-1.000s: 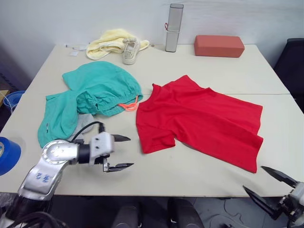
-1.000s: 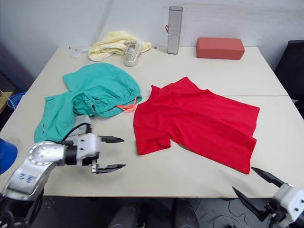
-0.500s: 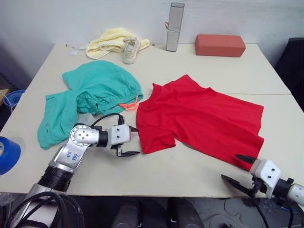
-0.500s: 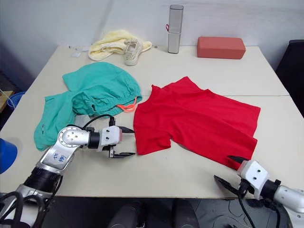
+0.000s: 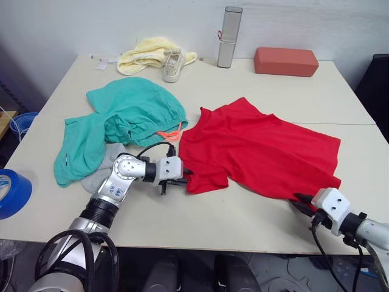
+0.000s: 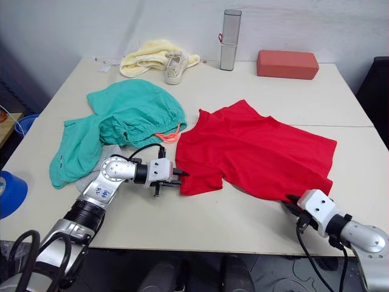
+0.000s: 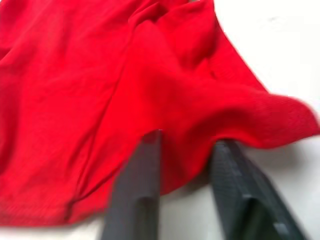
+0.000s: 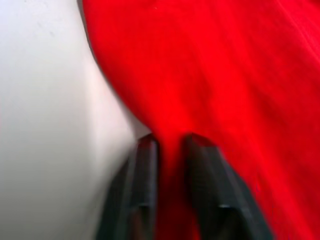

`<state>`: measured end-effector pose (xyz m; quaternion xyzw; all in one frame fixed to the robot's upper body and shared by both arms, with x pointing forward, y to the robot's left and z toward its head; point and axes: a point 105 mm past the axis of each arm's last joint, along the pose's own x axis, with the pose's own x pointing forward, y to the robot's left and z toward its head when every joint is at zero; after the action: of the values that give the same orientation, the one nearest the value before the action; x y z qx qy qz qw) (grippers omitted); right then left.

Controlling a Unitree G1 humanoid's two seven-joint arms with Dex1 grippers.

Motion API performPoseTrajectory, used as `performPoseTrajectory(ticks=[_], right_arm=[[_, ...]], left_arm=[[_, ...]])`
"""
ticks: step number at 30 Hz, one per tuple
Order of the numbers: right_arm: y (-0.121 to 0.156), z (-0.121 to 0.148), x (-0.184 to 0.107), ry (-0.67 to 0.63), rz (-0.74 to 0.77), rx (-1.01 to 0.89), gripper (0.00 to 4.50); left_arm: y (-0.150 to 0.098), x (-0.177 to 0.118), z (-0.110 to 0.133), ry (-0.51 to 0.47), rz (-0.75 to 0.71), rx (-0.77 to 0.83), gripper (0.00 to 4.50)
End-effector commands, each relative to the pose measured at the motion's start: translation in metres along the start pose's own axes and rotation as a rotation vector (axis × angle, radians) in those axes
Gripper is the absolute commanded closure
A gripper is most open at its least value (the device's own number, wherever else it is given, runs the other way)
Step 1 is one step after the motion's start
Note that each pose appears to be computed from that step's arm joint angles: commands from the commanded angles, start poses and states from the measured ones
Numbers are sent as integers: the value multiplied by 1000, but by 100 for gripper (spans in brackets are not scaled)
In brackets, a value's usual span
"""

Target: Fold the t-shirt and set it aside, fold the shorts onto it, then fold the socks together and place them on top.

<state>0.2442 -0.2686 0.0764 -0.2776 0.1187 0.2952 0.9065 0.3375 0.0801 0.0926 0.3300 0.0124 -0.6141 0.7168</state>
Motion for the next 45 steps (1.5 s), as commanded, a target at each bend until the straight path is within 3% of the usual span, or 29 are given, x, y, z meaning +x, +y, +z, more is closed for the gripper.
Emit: performPoseTrajectory(ticks=[1, 7, 14, 22, 30, 33, 45], right_arm=[[-2, -2, 2, -3, -19, -9, 450], [4, 9, 2, -72, 50, -70, 450], [21, 11, -26, -113, 268, -113, 450], [32, 2, -51, -65, 422, -127, 450], [36, 3, -60, -51, 465, -136, 450], [37, 3, -62, -42, 464, -133, 450], [53, 1, -80, -14, 502, -58, 450]], left_arm=[[7, 0, 6, -40, 29, -17, 448], [2, -23, -3, -42, 39, -82, 448], [-64, -53, 2, -81, -114, -193, 448], [-115, -69, 18, -82, -84, -297, 448], [-123, -87, 20, -54, 8, -350, 448], [-128, -90, 26, -85, -17, -354, 448], [-143, -106, 21, -21, -99, -381, 448]])
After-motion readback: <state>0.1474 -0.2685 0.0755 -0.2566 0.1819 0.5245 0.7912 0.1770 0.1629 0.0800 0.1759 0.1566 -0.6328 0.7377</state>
